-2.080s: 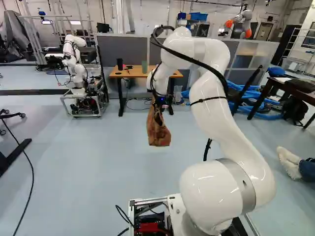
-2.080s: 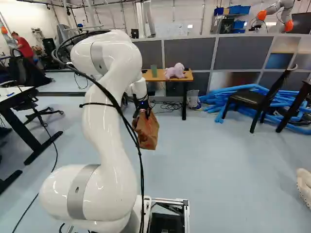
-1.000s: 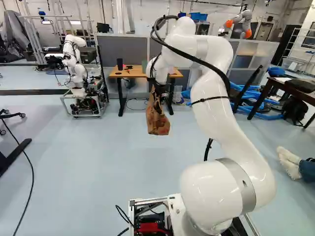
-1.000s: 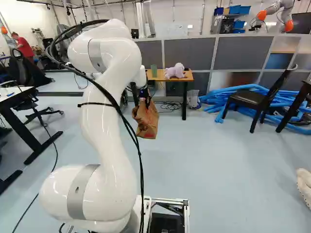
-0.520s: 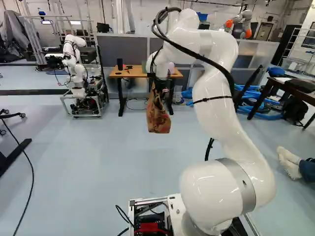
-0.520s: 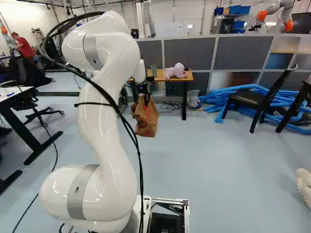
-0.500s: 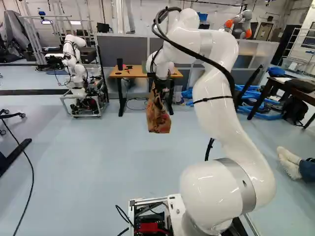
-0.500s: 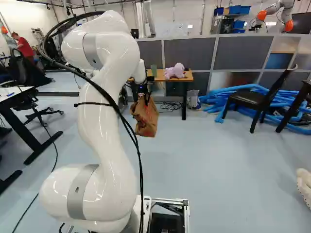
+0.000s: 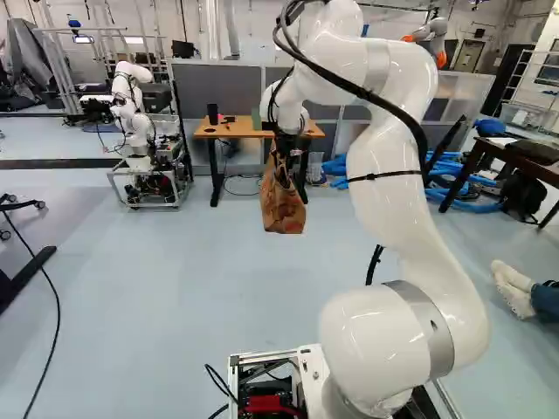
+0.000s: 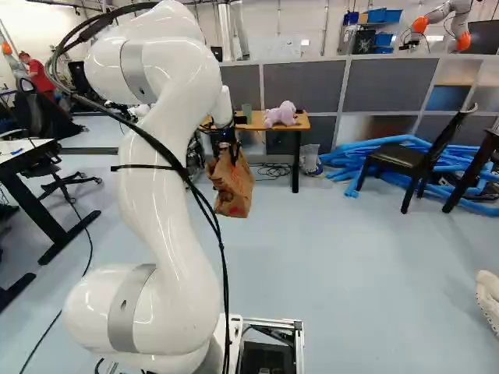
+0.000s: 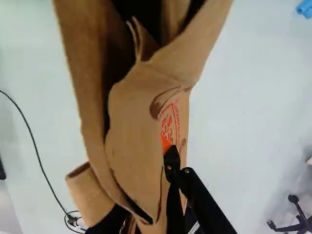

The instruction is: Pick up the bag on the ground and place it on the table

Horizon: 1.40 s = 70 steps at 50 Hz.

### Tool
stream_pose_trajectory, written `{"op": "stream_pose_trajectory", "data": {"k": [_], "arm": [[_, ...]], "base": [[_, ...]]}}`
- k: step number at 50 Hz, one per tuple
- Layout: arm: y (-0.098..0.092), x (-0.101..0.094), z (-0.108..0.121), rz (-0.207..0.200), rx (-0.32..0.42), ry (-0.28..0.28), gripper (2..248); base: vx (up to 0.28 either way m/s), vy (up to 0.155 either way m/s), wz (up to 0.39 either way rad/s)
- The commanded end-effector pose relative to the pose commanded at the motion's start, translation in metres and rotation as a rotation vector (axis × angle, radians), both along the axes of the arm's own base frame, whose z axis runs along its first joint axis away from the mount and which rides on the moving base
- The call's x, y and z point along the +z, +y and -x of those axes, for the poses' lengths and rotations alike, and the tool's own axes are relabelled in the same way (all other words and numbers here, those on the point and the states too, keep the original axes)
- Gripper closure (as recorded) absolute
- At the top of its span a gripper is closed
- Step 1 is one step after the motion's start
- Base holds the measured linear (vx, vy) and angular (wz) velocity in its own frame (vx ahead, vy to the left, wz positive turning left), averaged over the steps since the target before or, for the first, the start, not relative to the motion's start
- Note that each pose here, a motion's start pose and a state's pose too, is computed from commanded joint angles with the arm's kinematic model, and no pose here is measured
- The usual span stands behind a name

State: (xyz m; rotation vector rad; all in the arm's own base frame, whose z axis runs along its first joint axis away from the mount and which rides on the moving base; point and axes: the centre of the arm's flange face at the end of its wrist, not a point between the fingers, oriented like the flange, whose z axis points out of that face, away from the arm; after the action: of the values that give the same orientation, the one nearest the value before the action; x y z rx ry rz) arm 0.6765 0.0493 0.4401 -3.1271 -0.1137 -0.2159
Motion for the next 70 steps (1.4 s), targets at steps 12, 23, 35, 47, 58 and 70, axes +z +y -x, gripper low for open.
{"op": "stream_pose_trajectory", "data": {"k": [12, 23, 35, 47, 58, 70], "arm": [[-0.001, 0.018, 0.007, 0.000, 0.000, 0.000, 229], [-0.001, 0.034, 0.014, 0.000, 0.000, -0.001, 229], [-0.002, 0.052, 0.022, 0.000, 0.000, -0.003, 229], [-0.002, 0.070, 0.030, 0.000, 0.000, -0.005, 229], [-0.003, 0.086, 0.037, -0.001, 0.000, -0.010, 229], [-0.003, 0.105, 0.045, -0.002, 0.000, -0.021, 229]], "base": [[0.000, 0.000, 0.000], [0.000, 0.000, 0.000], [0.000, 0.000, 0.000], [0.000, 0.000, 0.000], [0.000, 0.000, 0.000], [0.000, 0.000, 0.000]]}}
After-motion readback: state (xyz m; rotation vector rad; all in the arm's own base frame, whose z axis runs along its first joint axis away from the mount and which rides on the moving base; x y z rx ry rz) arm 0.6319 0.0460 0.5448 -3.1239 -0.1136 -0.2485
